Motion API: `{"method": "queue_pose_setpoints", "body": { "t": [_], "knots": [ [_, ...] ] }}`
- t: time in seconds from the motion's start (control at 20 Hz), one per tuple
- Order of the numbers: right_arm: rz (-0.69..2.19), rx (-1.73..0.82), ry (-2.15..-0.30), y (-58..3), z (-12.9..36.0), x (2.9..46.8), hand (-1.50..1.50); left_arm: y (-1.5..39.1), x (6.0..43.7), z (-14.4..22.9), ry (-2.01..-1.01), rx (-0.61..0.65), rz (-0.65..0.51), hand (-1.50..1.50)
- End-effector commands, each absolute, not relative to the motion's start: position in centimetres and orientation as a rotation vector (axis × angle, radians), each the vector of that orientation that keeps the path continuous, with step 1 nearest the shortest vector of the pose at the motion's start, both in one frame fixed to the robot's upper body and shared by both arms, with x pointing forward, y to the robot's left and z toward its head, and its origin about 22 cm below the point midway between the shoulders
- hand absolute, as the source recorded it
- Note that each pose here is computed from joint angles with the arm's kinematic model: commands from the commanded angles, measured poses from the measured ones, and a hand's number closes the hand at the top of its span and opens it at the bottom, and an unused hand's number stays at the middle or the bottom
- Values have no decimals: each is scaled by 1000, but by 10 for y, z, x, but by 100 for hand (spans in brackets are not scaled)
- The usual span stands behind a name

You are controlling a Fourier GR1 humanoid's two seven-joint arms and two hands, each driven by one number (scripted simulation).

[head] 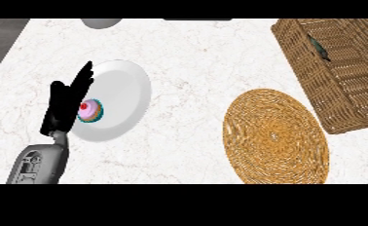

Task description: Pick the eggplant from the placemat and place it in the basket

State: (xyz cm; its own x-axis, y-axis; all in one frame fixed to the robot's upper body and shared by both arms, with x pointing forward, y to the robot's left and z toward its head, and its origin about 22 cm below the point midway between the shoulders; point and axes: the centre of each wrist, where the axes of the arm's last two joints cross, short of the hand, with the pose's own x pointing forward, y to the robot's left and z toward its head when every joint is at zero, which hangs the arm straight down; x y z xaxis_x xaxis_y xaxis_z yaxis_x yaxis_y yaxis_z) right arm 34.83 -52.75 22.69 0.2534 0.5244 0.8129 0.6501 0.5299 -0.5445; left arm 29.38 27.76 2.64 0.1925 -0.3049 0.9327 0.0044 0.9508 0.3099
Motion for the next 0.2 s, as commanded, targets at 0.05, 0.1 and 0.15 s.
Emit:
{"method": "queue_pose_setpoints", "body": {
  "t": [0.05,0.1,0.15],
  "knots": [
    [-173,-1080,-1368,-574,220,299,-150,270,303,29,-1364,244,-215,0],
    [-152,-1111,-1373,-585,210,282,-150,257,292,24,-1368,249,-210,0],
    [-201,-1086,-1405,-593,213,271,-150,274,291,26,-1358,252,-218,0]
  ]
}}
